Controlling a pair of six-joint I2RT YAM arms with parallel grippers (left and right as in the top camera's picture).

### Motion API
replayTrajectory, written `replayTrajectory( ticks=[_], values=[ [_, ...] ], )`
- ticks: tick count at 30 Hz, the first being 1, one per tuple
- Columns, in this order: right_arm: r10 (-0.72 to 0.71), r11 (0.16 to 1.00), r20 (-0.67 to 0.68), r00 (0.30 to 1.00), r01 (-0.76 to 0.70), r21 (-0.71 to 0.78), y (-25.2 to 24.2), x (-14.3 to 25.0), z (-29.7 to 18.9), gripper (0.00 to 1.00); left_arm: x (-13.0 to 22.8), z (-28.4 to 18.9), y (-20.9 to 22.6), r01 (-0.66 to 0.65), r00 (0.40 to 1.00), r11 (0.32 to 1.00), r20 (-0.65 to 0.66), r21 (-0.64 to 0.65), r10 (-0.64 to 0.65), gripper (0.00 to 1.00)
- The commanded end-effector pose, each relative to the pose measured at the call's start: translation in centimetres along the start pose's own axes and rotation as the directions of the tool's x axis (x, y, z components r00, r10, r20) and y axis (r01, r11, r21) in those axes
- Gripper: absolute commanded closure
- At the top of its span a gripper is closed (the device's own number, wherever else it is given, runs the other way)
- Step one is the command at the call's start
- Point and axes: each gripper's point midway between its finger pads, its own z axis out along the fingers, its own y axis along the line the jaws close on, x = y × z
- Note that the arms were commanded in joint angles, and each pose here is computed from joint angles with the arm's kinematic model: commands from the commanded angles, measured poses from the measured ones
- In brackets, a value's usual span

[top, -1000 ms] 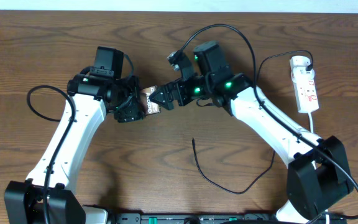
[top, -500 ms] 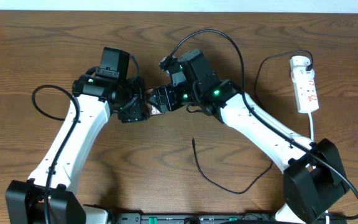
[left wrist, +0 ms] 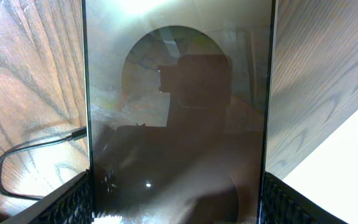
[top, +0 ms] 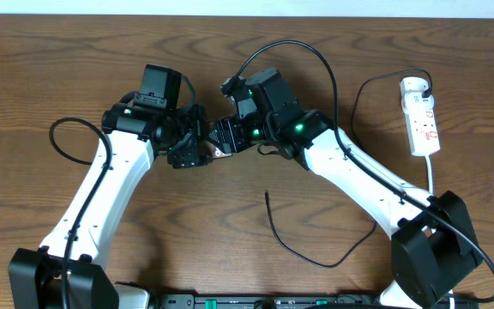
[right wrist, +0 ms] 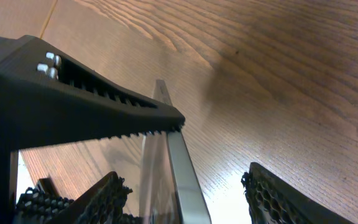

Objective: Plug charger to phone and switch on socket
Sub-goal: 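Grasp the phone box edge with the right gripper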

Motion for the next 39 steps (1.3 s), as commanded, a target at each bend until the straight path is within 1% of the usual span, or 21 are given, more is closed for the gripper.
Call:
replayTrajectory(
  ticks=[1,10,13,26,28,30,31,35,37,39],
  values=[
    [-0.002,1.0,0.006,1.0,0.002,0.001,0.2,-0.4,0.2,0.39,1.8,-1.0,-0.9,-0.029,0.999,0.999,-0.04,0.045,0.031,0.93],
    [-0.002,1.0,0.006,1.0,0.002,0.001,0.1,-0.4,0.2,0.4,2.7,-0.8,-1.2,-0.057,0.997,0.997,-0.055,0.061,0.06,0.93],
    [-0.002,1.0,0.005,1.0,0.002,0.001,0.1,-0.4,0.2,0.52,2.8,-0.8,-1.2,-0.058,0.997,0.996,-0.055,0.062,0.061,0.93],
    [0.004,1.0,-0.006,1.0,-0.004,0.005,-0.2,-0.1,0.6,0.62,2.8,-0.8,-1.3,-0.06,0.996,0.996,-0.057,0.068,0.064,0.93],
    [0.013,1.0,-0.014,1.0,-0.013,0.008,-0.4,0.1,0.9,0.67,2.8,-0.8,-1.3,-0.06,0.996,0.996,-0.056,0.068,0.064,0.93],
    [0.041,0.999,-0.017,0.999,-0.041,0.01,-0.5,0.2,1.1,0.8,2.8,-0.8,-1.3,-0.06,0.996,0.996,-0.056,0.068,0.064,0.93],
    [0.047,0.999,-0.016,0.999,-0.047,0.009,-0.5,0.2,1.1,0.82,2.8,-0.8,-1.3,-0.06,0.996,0.996,-0.056,0.067,0.064,0.93],
    [0.044,0.999,-0.011,0.999,-0.044,0.006,-0.5,0.0,1.1,0.84,2.8,-0.8,-1.3,-0.06,0.996,0.996,-0.056,0.068,0.064,0.93],
    [0.044,0.999,-0.011,0.999,-0.044,0.007,-0.5,0.0,1.1,0.88,2.8,-0.8,-1.3,-0.061,0.996,0.996,-0.056,0.067,0.064,0.93],
    [0.044,0.999,-0.01,0.999,-0.044,0.007,-0.5,0.0,1.1,0.89,2.8,-0.8,-1.3,-0.06,0.996,0.996,-0.056,0.067,0.064,0.93]
  ],
)
